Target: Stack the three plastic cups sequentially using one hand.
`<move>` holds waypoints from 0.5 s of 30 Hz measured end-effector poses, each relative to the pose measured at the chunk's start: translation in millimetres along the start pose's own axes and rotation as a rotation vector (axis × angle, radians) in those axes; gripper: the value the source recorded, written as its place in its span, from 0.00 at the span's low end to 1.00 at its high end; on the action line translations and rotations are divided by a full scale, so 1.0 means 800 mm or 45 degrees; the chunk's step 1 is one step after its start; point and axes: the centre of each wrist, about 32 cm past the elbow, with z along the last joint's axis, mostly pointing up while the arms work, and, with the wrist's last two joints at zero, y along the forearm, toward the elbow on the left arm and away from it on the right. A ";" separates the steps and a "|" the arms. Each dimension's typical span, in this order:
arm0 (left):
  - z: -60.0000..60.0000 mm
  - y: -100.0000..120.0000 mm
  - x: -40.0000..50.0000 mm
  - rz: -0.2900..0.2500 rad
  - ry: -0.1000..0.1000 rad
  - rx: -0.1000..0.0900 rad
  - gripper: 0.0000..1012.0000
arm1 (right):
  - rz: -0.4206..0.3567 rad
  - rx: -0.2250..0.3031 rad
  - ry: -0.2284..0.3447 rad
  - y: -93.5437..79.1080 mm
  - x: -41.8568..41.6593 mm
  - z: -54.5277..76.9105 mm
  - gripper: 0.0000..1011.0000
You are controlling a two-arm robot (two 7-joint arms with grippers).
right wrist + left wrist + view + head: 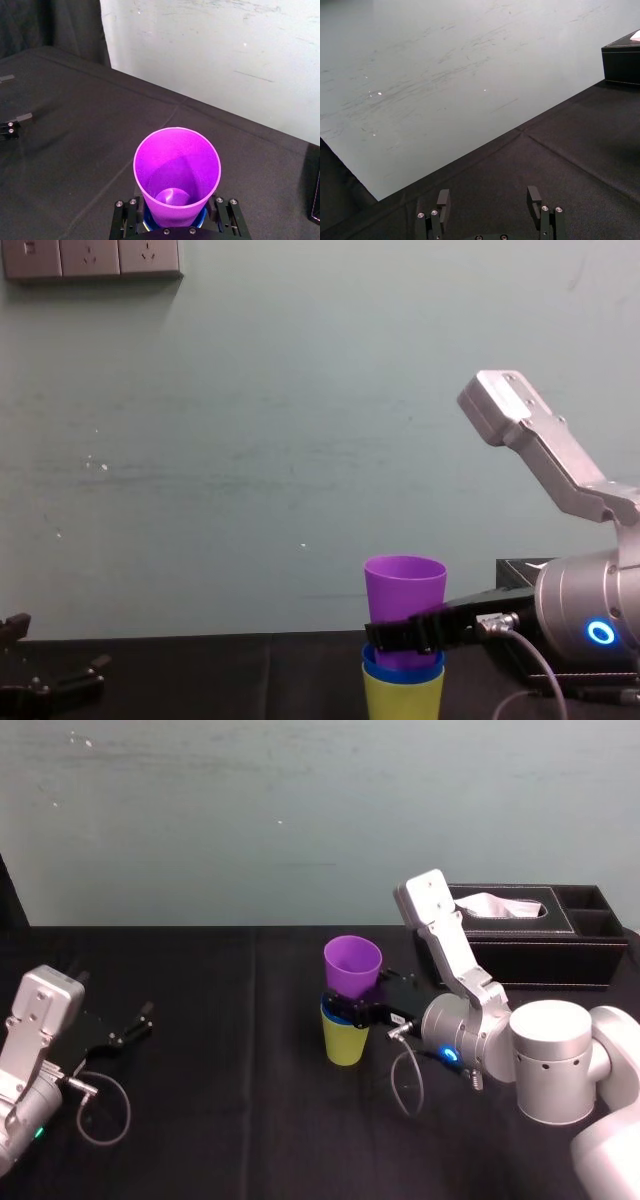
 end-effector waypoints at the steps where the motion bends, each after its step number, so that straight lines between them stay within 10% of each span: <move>1: 0.000 0.000 0.000 0.000 0.000 0.000 0.99 | 0.000 -0.001 0.001 0.000 0.000 0.000 0.69; 15: 0.000 0.000 0.000 0.000 0.000 0.000 0.99 | 0.000 -0.001 0.000 0.001 0.000 -0.001 0.74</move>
